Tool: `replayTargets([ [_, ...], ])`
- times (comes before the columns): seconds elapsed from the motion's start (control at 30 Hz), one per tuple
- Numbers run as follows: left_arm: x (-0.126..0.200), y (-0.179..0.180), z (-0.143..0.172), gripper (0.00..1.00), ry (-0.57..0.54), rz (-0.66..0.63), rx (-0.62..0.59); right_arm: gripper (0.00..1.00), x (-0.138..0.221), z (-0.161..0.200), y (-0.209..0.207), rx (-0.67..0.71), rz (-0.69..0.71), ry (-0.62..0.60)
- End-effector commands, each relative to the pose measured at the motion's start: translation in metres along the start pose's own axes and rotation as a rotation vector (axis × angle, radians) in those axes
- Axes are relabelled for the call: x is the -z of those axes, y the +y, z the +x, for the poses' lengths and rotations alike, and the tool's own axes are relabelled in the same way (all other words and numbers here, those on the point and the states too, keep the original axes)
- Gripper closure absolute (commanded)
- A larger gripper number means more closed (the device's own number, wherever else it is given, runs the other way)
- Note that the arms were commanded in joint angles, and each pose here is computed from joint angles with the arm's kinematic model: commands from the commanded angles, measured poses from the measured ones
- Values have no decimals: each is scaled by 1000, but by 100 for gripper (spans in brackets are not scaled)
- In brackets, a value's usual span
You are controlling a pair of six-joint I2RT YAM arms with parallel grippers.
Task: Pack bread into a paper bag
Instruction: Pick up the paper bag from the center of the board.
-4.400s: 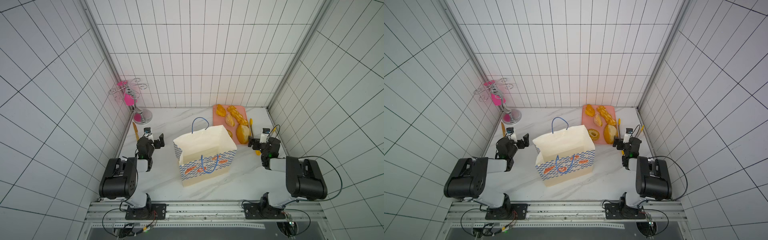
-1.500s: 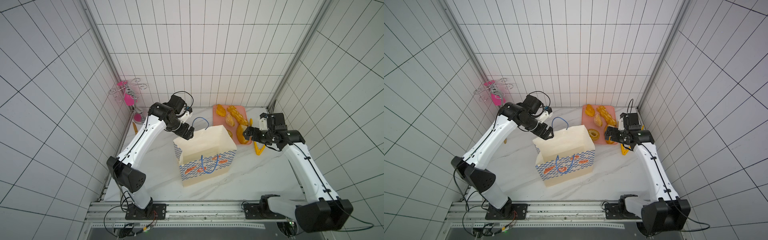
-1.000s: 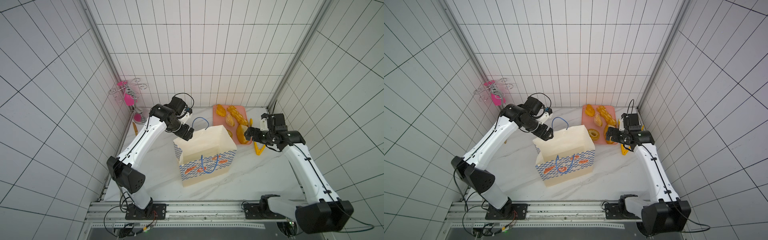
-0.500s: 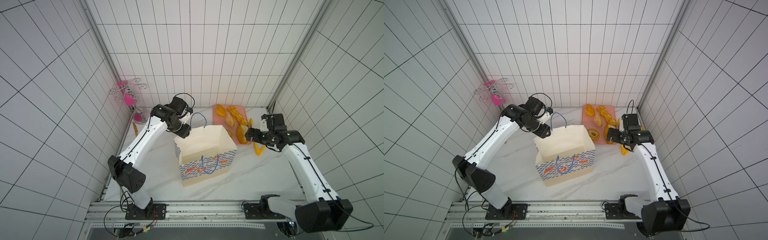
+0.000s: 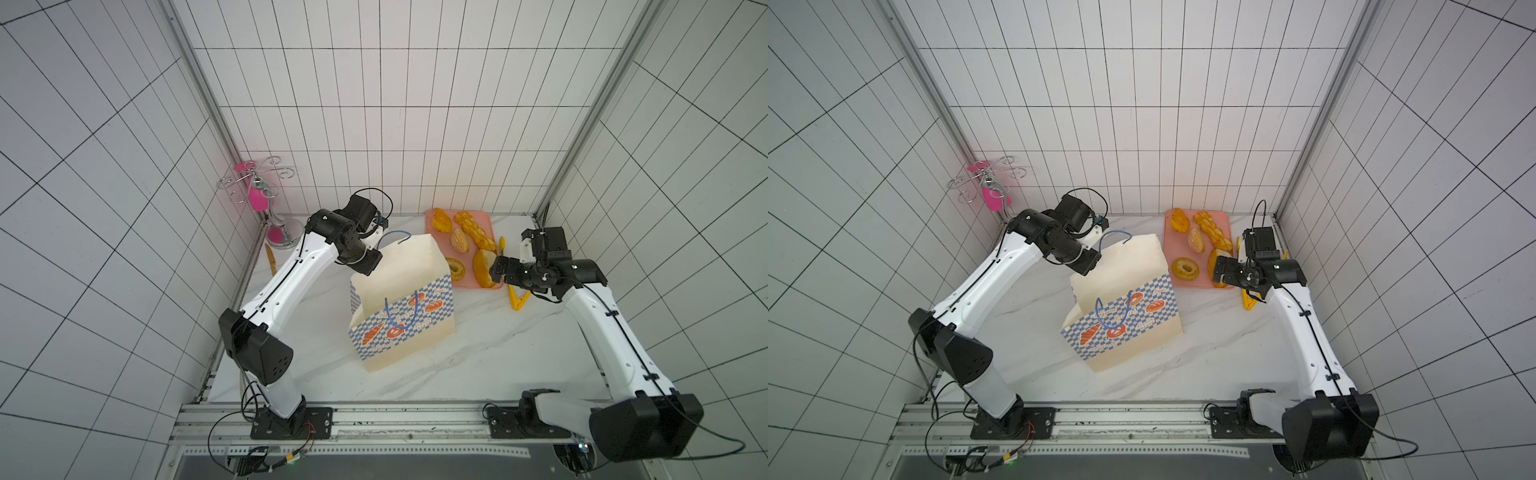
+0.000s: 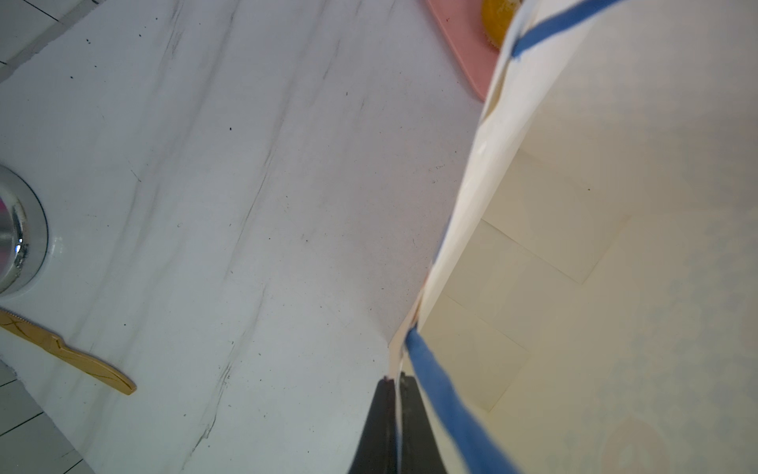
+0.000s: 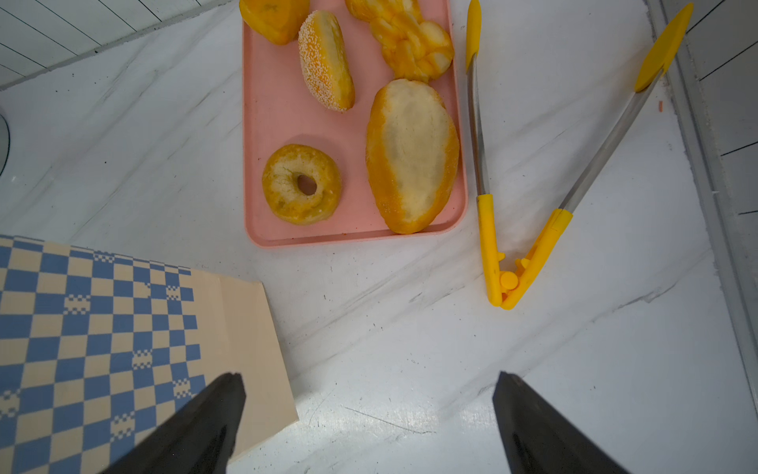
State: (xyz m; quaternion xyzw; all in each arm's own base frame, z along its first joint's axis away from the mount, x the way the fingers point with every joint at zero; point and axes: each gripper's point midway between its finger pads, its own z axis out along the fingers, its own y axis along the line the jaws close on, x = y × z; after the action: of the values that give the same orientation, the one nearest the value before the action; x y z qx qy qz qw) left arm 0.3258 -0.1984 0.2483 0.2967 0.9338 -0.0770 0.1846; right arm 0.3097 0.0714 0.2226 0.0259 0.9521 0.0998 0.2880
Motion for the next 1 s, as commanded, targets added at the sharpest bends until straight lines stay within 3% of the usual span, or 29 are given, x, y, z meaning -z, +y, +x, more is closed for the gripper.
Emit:
replayTargets([
  [0.0,3,6,-10,100,-35,-43,7,1,-4,8,-4,-1,28,31],
  [0.33,22,23,-24,100,-95,-124,61,1,-5,13,-7,3,35,39],
  [0.6,49,53,-37,100,-222,-122,194,1,-7,17,-9,5,44,48],
  [0.83,80,83,-53,100,-407,-83,307,1,-10,20,-12,6,55,59],
  [0.97,85,95,-57,100,-428,-82,350,1,-11,21,-11,7,53,61],
])
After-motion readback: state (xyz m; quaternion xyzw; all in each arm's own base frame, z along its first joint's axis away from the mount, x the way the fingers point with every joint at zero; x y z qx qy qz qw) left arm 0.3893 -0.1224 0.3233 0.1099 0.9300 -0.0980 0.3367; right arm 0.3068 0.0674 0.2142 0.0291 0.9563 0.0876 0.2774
